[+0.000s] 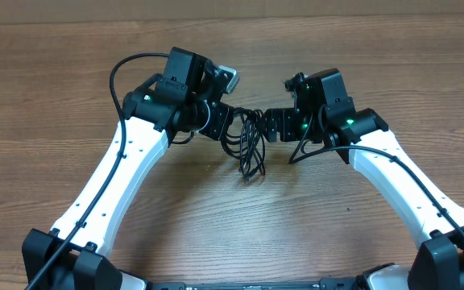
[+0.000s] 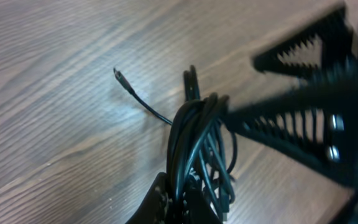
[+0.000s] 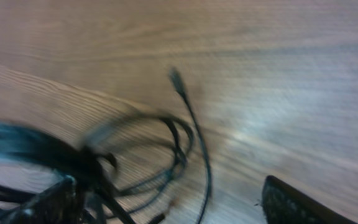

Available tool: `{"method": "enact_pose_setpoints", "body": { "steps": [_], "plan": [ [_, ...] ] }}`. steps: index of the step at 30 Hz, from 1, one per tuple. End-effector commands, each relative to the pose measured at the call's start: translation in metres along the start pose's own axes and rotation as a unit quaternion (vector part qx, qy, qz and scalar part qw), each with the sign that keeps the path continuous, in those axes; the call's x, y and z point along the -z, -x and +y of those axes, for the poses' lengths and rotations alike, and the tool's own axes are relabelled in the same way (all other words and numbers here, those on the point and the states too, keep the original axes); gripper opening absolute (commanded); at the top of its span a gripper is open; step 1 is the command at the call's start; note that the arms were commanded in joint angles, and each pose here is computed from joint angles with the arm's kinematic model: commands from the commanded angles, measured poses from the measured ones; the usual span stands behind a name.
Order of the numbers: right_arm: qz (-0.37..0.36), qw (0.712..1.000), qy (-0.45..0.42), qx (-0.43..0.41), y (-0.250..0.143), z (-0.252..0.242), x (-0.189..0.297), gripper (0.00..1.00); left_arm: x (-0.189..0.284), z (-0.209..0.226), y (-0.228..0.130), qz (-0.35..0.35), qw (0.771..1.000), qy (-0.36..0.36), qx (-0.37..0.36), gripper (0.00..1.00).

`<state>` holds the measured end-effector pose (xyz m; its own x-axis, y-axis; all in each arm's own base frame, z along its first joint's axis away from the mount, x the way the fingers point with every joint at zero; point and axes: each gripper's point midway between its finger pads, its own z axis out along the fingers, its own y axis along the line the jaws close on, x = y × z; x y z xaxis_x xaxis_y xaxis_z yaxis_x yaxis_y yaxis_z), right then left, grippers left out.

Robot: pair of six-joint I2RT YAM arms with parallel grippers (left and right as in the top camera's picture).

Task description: Untangle cables

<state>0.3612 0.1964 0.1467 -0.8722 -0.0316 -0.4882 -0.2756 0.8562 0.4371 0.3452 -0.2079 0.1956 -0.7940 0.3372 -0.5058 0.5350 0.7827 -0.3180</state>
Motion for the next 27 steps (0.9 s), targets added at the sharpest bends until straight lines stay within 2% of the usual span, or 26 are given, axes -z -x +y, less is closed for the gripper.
{"method": "enact_pose_setpoints", "body": {
  "steps": [1, 3, 6, 10, 15, 18, 20, 21, 25, 26, 27],
  "plan": [
    [-0.013, 0.999, 0.039, 0.019, 0.008, 0.016, 0.002, 0.82, 0.011, -0.025, 0.003, -0.011, 0.996, -0.055, -0.073, 0.04],
    [-0.016, 0.998, 0.053, 0.022, 0.010, 0.021, 0.002, 0.75, 0.011, -0.025, 0.002, -0.010, 0.996, -0.055, -0.076, 0.04],
    [-0.016, 0.995, 0.092, 0.028, 0.011, 0.035, 0.004, 0.69, 0.011, -0.027, 0.003, -0.012, 0.995, -0.061, -0.076, 0.04],
    [-0.008, 0.989, 0.142, 0.036, 0.009, 0.053, 0.008, 0.67, 0.014, -0.041, 0.003, -0.017, 0.990, -0.103, -0.089, 0.04],
    [0.007, 0.983, 0.178, 0.036, 0.003, 0.064, 0.012, 0.61, 0.015, -0.041, 0.003, -0.018, 0.990, -0.108, -0.086, 0.04],
    [0.008, 0.983, 0.177, 0.035, 0.002, 0.064, 0.012, 0.40, 0.018, -0.033, 0.005, -0.022, 0.991, -0.106, -0.076, 0.04],
    [0.008, 0.983, 0.177, 0.035, 0.002, 0.064, 0.012, 0.13, 0.022, -0.029, 0.007, -0.029, 0.991, -0.115, -0.066, 0.04],
    [0.008, 0.983, 0.177, 0.035, 0.002, 0.064, 0.012, 0.04, 0.023, -0.026, 0.007, -0.031, 0.991, -0.115, -0.062, 0.04],
    [0.011, 0.984, 0.177, 0.033, 0.001, 0.064, 0.012, 0.04, 0.028, -0.009, 0.010, -0.039, 0.993, -0.102, -0.040, 0.04],
    [0.012, 0.984, 0.175, 0.032, 0.000, 0.063, 0.012, 0.04, 0.029, -0.006, 0.010, -0.040, 0.993, -0.100, -0.037, 0.08],
    [0.016, 0.985, 0.170, 0.029, -0.002, 0.061, 0.011, 0.04, 0.029, -0.004, 0.010, -0.041, 0.994, -0.099, -0.036, 0.22]
  ]
}}
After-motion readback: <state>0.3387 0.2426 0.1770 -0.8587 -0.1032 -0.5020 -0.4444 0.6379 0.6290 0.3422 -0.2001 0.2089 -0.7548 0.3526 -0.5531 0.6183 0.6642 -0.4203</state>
